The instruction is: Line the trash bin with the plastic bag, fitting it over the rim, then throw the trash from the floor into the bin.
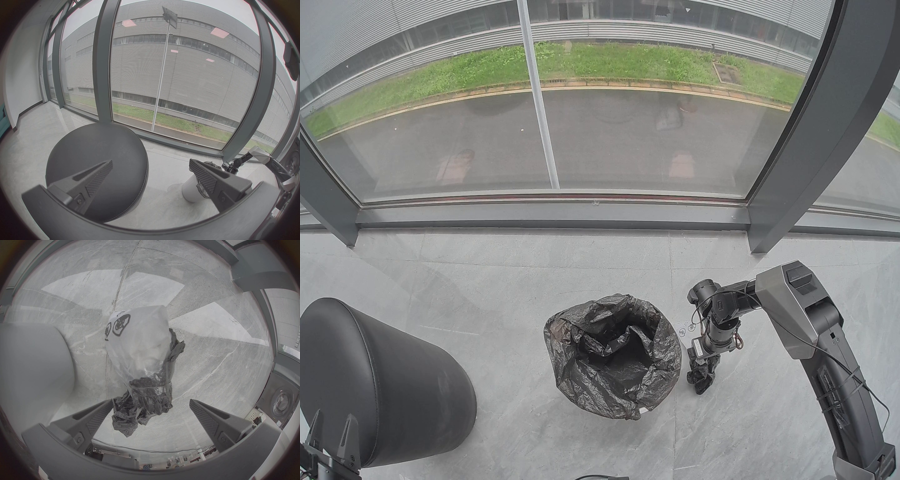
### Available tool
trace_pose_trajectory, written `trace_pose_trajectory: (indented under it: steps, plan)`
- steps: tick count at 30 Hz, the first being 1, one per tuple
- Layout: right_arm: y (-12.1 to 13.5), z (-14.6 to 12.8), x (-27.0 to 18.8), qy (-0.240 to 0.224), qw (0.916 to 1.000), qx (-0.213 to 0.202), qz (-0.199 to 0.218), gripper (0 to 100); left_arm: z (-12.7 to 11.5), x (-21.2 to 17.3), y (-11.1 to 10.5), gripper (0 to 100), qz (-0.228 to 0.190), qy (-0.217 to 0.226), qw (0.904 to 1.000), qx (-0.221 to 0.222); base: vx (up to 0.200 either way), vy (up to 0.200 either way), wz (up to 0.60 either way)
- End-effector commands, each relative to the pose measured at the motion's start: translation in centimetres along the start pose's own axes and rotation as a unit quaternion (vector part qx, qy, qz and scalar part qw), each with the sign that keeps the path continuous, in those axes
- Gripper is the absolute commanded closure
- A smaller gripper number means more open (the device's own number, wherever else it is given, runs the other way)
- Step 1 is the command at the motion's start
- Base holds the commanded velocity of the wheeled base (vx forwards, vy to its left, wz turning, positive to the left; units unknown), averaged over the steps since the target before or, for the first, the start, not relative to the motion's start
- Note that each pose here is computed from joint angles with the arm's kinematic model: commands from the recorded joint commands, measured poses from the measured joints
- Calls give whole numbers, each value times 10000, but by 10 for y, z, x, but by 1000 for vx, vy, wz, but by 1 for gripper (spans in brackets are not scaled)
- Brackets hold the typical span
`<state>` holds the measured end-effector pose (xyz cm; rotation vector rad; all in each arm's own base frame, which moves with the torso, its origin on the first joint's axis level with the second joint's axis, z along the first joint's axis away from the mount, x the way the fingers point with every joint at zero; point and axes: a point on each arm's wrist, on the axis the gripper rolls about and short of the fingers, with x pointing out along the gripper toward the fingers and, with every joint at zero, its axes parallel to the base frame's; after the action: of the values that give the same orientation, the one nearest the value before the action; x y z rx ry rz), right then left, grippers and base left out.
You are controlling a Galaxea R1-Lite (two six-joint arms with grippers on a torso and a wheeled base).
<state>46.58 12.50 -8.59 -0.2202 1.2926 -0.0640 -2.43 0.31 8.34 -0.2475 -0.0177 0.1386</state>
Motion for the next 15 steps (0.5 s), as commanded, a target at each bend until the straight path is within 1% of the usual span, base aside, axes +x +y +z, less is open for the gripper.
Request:
trace_pose_trajectory:
  steps: [1,5,6,15]
  plan:
    - [1,-3,6,60,10000,-7,-10,0,0,-1,0,0,-17,-72,10000,-14,0,0,0]
    - [2,-5,11,125,9999,-24,-27,0,0,-1,0,0,-17,-72,10000,-14,0,0,0]
    - [2,-6,11,133,9999,-26,-28,100,0,-1,0,0,-17,-72,10000,-14,0,0,0]
    - [2,-6,12,140,9999,-20,-29,100,0,-1,0,0,-17,-72,10000,-21,0,0,0]
